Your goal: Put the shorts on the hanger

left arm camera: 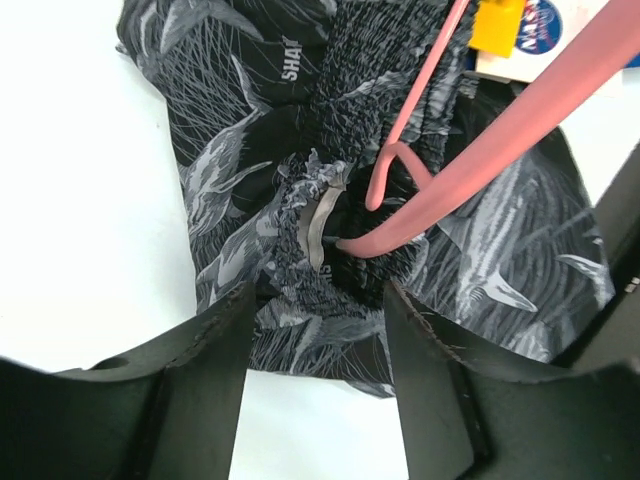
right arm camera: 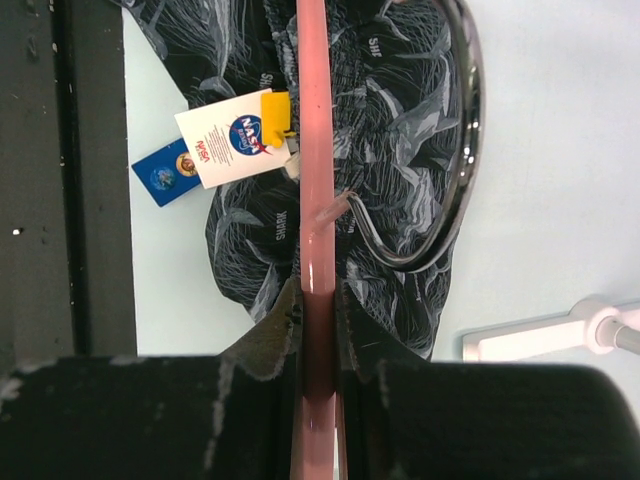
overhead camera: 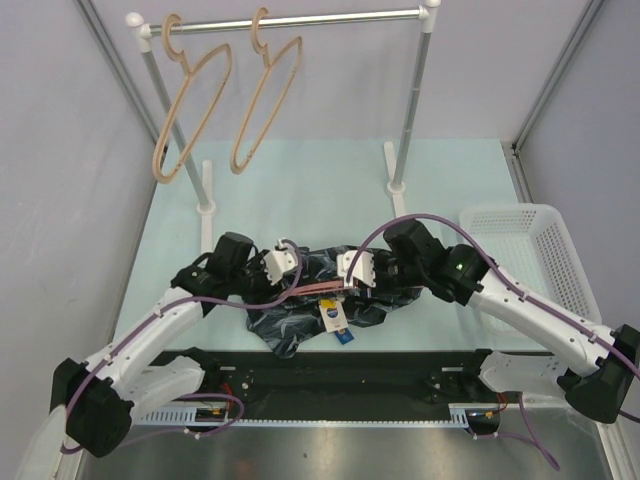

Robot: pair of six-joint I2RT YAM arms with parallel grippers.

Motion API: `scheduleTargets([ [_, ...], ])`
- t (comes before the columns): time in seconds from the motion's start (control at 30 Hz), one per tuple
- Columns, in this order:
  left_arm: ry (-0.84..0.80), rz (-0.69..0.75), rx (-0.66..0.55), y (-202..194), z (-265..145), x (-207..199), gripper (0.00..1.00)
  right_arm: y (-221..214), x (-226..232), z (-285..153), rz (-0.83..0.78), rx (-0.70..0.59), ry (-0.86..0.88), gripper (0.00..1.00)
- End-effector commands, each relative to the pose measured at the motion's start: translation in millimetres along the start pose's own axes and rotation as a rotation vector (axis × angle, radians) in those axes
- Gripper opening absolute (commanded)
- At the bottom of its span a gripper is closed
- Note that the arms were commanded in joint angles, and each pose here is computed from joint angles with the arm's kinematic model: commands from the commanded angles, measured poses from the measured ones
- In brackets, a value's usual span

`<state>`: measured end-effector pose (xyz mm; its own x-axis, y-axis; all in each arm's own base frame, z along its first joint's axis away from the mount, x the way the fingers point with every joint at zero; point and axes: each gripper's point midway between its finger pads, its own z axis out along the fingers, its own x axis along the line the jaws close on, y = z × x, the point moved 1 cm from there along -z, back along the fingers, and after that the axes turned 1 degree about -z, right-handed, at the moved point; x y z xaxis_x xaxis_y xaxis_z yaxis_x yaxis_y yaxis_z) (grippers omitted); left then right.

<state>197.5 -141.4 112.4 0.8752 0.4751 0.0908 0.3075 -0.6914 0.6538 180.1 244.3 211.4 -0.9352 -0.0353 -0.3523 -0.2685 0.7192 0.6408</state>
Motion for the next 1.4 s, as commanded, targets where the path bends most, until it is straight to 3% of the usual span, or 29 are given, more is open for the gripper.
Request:
scheduleTargets([
  [0.0,0.059,0.009,0.011,-2,13,10,0.59,4,-6,-6,-0.019,-0.015,-0.041,0.0],
  [0.1,0.079,0.001,0.039,-8,18,12,0.56,3,-6,-6,-0.011,-0.021,-0.051,0.0],
  [0.17,0.096,-0.01,0.066,-13,21,16,0.48,2,-6,-6,-0.009,-0.024,-0.059,0.0],
  [0.2,0.109,-0.016,0.067,-11,20,19,0.35,1,-6,-5,-0.006,-0.026,-0.067,0.0],
  [0.27,0.1,-0.028,0.075,-9,17,17,0.22,1,-7,-3,-0.01,-0.037,-0.077,0.0],
  [0.3,0.101,-0.028,0.057,-1,14,19,0.1,-2,-5,-1,-0.006,-0.035,-0.076,0.0],
  [0.4,0.079,-0.035,0.024,13,2,15,0.0,3,-10,4,-0.004,-0.067,-0.105,0.0],
  [0.97,0.025,-0.021,-0.085,66,-36,6,0.0,31,-23,35,-0.026,-0.192,-0.128,0.0],
  [1.33,-0.028,-0.027,-0.107,75,-36,-6,0.0,61,-27,44,-0.033,-0.335,-0.106,0.0],
  [1.37,-0.03,-0.026,-0.123,75,-40,-7,0.05,63,-25,44,-0.032,-0.347,-0.093,0.0],
])
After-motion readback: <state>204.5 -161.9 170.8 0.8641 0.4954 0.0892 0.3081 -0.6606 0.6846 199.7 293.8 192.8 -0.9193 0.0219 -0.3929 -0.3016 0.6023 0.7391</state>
